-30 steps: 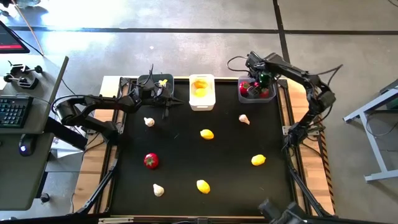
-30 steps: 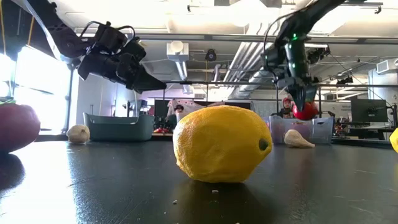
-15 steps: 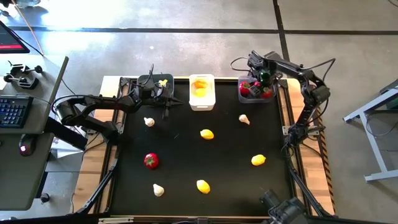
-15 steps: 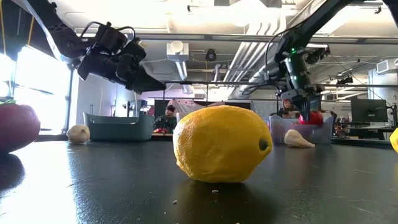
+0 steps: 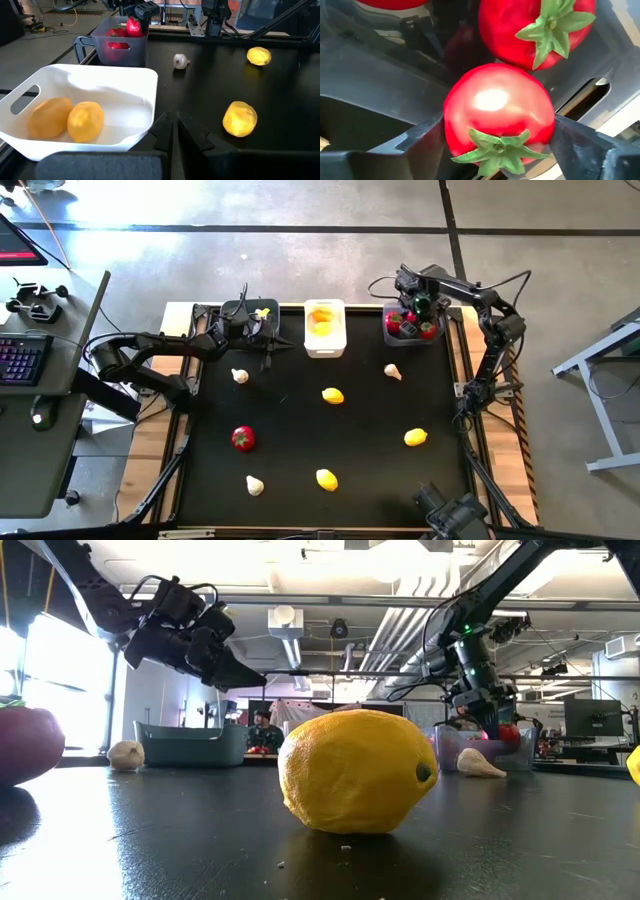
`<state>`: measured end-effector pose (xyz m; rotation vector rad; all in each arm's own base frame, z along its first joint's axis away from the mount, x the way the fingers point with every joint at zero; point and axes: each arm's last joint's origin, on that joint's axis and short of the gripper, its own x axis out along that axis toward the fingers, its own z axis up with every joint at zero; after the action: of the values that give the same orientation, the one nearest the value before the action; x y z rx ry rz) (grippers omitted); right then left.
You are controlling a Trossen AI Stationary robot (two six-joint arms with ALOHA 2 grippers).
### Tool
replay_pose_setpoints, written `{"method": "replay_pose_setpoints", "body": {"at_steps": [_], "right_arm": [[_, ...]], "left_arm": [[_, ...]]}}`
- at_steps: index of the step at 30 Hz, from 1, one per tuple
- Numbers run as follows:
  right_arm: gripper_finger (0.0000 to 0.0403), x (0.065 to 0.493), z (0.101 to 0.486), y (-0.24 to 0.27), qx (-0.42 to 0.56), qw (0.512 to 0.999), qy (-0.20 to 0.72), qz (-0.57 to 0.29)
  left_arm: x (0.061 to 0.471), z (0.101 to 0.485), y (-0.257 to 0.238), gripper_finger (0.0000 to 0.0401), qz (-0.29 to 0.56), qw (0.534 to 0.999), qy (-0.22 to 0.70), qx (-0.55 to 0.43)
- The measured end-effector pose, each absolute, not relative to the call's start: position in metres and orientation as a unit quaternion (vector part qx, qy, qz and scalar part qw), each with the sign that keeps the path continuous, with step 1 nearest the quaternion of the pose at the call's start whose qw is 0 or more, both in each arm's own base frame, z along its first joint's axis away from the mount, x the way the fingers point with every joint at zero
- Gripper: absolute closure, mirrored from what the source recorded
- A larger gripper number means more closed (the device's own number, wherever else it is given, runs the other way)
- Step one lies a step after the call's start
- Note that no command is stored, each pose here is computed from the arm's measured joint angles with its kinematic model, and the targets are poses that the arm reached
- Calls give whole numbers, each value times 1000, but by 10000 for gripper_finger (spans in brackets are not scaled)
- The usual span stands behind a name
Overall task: Sort produce into baskets
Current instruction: Put the red tomato into the transparent bin
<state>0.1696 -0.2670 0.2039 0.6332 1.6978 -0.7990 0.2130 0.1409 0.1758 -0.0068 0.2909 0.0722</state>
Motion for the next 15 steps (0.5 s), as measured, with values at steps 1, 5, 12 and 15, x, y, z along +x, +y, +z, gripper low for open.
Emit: {"method": "replay_pose_setpoints", "body": {"at_steps": [1, 5, 12, 15], "right_arm": [[81, 170, 204, -267, 265, 550, 718, -336], [66, 171, 204, -267, 246, 551, 723, -336], [63, 181, 217, -270, 231, 569, 713, -339], [62, 181, 217, -270, 233, 570, 711, -340]], "left_arm": [[213, 176, 141, 392, 36, 989, 145, -3], [213, 176, 141, 391, 36, 989, 145, -3], [213, 175, 141, 391, 35, 988, 150, -7], [212, 173, 140, 391, 35, 987, 156, -12]]}}
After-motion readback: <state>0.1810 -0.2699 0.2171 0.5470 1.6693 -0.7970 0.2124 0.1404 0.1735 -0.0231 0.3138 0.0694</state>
